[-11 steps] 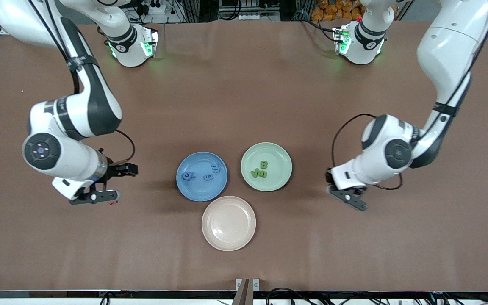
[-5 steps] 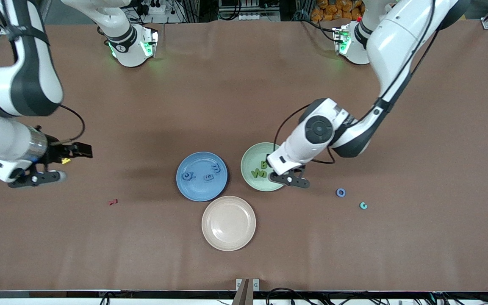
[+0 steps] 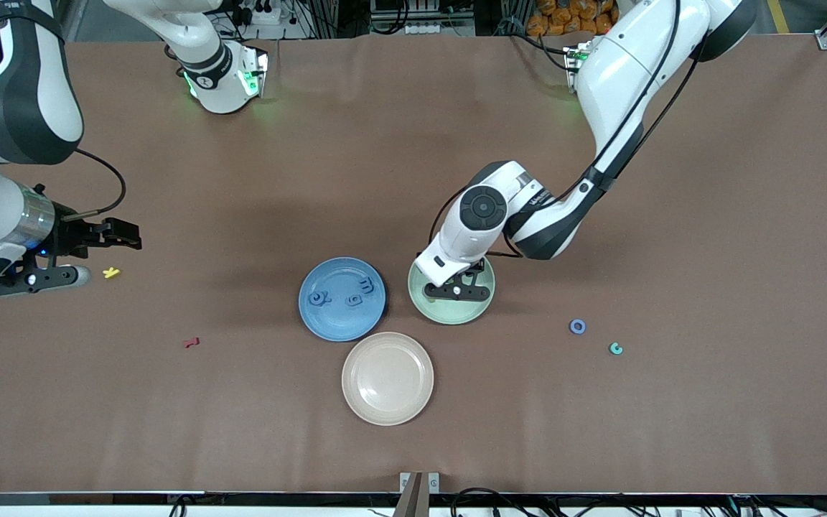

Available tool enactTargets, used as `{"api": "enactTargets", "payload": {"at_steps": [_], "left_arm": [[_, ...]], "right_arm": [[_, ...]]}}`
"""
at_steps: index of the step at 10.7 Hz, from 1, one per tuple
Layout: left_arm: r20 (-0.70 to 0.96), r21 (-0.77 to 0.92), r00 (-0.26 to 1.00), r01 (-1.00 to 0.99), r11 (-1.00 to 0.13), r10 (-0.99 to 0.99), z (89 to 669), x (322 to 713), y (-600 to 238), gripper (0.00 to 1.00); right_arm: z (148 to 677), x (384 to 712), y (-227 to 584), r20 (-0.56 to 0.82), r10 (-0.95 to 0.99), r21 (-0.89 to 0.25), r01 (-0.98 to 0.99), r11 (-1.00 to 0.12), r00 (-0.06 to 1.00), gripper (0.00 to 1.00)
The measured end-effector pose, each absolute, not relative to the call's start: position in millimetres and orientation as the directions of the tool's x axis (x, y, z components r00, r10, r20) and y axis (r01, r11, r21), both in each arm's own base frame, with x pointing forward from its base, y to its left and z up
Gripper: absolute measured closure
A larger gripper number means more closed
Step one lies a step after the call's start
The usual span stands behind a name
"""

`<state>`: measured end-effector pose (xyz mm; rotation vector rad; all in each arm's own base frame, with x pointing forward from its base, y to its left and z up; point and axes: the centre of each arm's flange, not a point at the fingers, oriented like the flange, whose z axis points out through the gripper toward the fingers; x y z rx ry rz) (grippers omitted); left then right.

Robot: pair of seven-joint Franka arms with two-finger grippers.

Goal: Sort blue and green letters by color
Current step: 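Place the p on the green plate with the left gripper and release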

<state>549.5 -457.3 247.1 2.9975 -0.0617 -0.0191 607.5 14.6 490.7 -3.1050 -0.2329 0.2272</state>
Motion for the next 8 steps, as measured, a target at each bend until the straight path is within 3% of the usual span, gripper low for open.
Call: {"api": "enactTargets", "payload": {"at_steps": [3,4,8], "left_arm": [[0.066,0.135,0.998,-0.031,-0.990,-0.023,273,575,-443,0.07],[0.109,0.128,0.994,-0.030,-0.991,-0.016,292,588,-430,0.00],[0.188,0.045,0.982,-0.009,-0.999,0.000,398,629,-340,0.00]], "right_arm": [[496,598,13,-0.132,0.147,-0.027,0.145,-0.989,0.980,0.00],[498,594,14,-0.125,0.148,-0.026,0.146,-0.989,0.981,0.00],[500,589,14,-0.121,0.149,-0.025,0.147,-0.989,0.981,0.00]]}}
